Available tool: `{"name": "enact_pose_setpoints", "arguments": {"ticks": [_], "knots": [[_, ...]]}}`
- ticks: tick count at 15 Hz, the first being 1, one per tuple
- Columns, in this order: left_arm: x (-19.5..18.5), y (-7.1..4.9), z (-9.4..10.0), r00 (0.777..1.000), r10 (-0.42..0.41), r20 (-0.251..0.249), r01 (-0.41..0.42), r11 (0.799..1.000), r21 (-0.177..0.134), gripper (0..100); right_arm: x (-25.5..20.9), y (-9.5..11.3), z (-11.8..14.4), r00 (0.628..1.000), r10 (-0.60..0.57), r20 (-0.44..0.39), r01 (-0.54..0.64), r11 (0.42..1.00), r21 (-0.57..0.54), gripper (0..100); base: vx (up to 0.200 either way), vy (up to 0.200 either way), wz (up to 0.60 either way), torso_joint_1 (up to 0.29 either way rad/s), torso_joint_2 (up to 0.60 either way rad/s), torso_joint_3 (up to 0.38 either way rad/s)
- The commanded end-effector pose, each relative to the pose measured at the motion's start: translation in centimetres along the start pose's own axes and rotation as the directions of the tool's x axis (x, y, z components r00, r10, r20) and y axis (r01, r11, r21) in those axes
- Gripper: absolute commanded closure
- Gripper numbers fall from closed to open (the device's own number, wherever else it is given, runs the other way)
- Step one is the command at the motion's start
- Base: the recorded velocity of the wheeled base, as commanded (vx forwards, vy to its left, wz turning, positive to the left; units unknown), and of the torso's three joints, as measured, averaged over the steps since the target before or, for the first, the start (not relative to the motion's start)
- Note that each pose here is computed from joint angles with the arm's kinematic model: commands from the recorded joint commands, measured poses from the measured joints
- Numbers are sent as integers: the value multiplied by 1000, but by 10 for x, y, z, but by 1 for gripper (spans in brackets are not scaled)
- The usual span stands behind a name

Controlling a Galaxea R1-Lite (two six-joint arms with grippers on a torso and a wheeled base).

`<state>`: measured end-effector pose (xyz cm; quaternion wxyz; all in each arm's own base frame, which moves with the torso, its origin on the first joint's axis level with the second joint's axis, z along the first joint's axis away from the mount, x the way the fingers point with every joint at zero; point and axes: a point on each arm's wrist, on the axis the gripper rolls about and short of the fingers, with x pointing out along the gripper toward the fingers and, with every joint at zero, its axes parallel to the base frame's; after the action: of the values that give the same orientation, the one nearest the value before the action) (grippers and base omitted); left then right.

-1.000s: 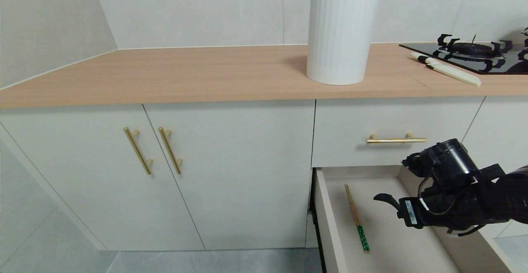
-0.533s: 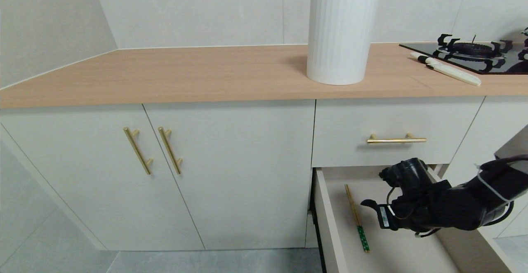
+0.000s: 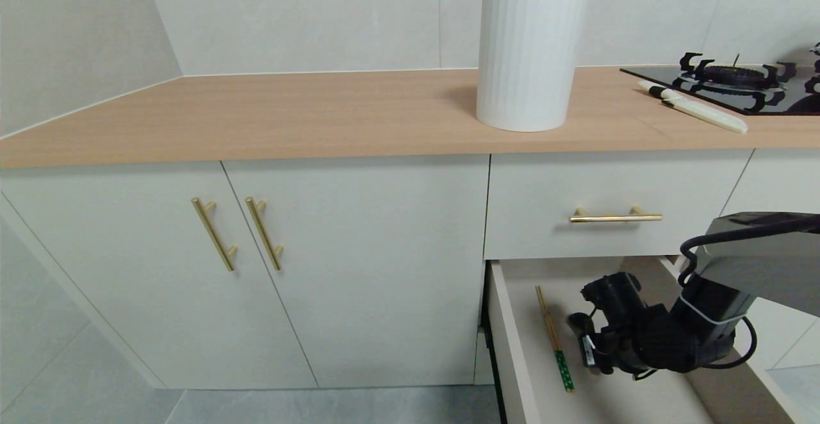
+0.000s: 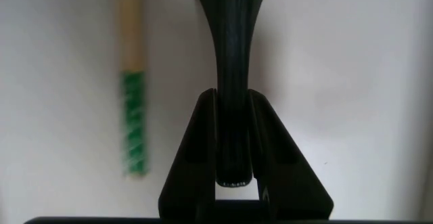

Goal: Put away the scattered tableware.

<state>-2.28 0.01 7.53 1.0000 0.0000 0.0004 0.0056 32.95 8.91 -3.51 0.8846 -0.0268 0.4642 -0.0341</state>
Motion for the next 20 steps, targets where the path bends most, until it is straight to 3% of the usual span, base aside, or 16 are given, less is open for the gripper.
{"name": "enact_pose_setpoints", "arguments": {"ticks": [1, 6, 7, 12, 14, 17, 20], "knots": [[0, 0, 0, 1000, 1, 1, -1, 1000, 0, 0, 11, 0, -8, 1000, -11, -29, 11, 1000, -7, 100, 0, 0, 0, 0, 0, 0], [0, 0, 0, 1000, 1, -1, -1, 1000, 0, 0, 10, 0, -6, 1000, -10, -19, 10, 1000, -1, 100, 0, 0, 0, 0, 0, 0], [0, 0, 0, 1000, 1, -1, -1, 1000, 0, 0, 10, 0, -6, 1000, -10, -19, 10, 1000, -1, 0, 0, 0, 0, 0, 0, 0], [0, 0, 0, 1000, 1, -1, -1, 1000, 0, 0, -13, -9, 7, 999, 6, 53, -8, 999, 43, 0, 0, 0, 0, 0, 0, 0], [0, 0, 0, 1000, 1, -1, -1, 1000, 0, 0, -47, -15, 17, 992, 35, 121, -43, 997, 64, 0, 0, 0, 0, 0, 0, 0], [0, 0, 0, 1000, 1, -1, -1, 1000, 0, 0, -136, -24, 18, 961, 92, 260, -109, 993, 52, 0, 0, 0, 0, 0, 0, 0], [0, 0, 0, 1000, 1, -1, -1, 1000, 0, 0, -190, -38, 8, 965, 102, 244, -115, 993, 40, 0, 0, 0, 0, 0, 0, 0]]}}
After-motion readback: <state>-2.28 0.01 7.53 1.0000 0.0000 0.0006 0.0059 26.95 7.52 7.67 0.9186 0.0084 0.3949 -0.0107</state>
